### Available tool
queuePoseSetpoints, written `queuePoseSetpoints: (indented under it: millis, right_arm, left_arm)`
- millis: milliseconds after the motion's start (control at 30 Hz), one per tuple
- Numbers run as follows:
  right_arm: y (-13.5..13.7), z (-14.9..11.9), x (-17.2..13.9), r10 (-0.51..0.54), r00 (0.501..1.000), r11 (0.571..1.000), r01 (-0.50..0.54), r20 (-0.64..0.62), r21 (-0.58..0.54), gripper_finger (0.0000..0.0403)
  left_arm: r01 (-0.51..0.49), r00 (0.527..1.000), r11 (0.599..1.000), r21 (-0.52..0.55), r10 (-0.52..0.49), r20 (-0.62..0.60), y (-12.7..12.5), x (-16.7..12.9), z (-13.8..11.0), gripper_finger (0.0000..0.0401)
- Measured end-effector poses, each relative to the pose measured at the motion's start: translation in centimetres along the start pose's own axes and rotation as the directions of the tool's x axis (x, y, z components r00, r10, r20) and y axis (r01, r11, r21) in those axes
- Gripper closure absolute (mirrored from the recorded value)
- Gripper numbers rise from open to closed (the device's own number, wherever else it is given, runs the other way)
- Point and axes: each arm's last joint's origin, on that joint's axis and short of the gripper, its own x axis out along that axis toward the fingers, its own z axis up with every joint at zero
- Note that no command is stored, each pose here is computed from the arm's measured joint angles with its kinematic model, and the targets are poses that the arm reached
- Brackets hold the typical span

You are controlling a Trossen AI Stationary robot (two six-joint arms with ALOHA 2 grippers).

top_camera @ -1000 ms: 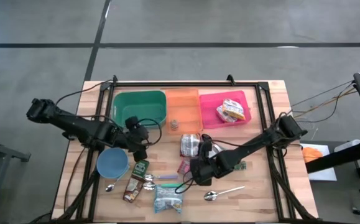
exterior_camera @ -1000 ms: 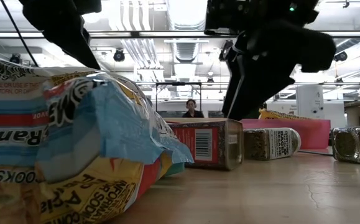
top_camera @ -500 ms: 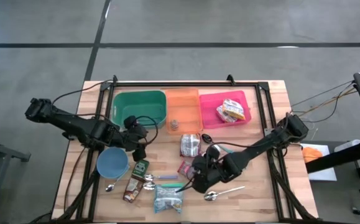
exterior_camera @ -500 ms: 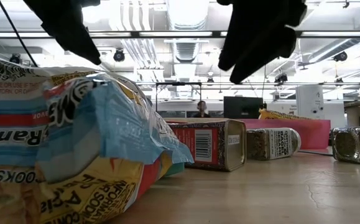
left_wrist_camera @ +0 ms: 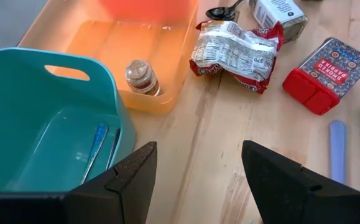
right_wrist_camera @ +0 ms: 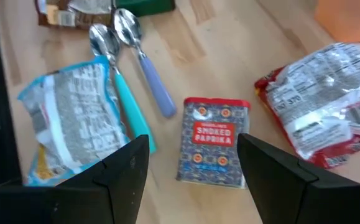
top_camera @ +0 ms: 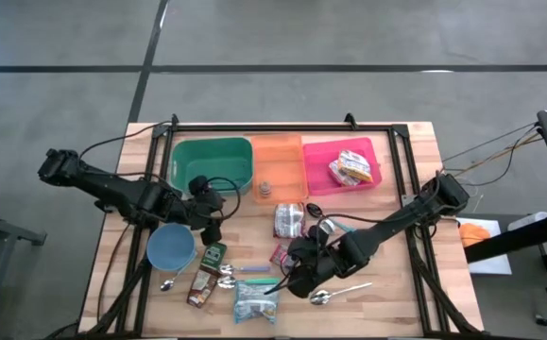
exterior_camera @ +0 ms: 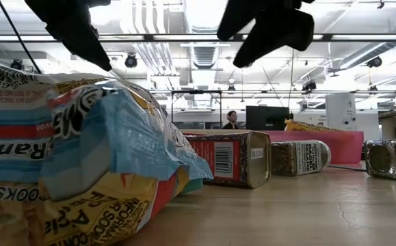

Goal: Pick & Place Food Item
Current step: Put the red seasoning can into the orange bin

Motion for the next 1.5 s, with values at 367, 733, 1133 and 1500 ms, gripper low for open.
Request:
queuePoseSetpoints:
  millis: [367, 733, 1133, 1500]
  right_arm:
    - [1.0, 0.4, 0.0, 0.15, 0.989, 0.988, -0.15, -0.005, -0.033, 0.0161]
    - [0.7, -0.1, 0.4, 0.166, 0.985, 0.986, -0.166, -0.049, 0.003, 0.0161]
    - [0.3, 0.0, 0.9, 0.056, 0.997, 0.99, -0.063, 0.06, 0.126, 0.0161]
    - [-0.2, -0.7, 1.4, 0.029, 0.999, 0.989, -0.035, 0.038, 0.146, 0.0161]
  left_arm:
    - [0.001, 1.0, 0.999, 0.034, -0.001, 0.0, 0.0, 0.0, 0.0, 0.0165]
    - [0.001, 1.0, 0.999, 0.049, -0.001, 0.0, 0.0, 0.0, 0.0, 0.0165]
    - [0.001, 1.0, 0.999, 0.05, -0.001, 0.0, 0.0, 0.0, 0.0, 0.0165]
    - [0.001, 1.0, 0.999, 0.05, -0.001, 0.0, 0.0, 0.0, 0.0, 0.0165]
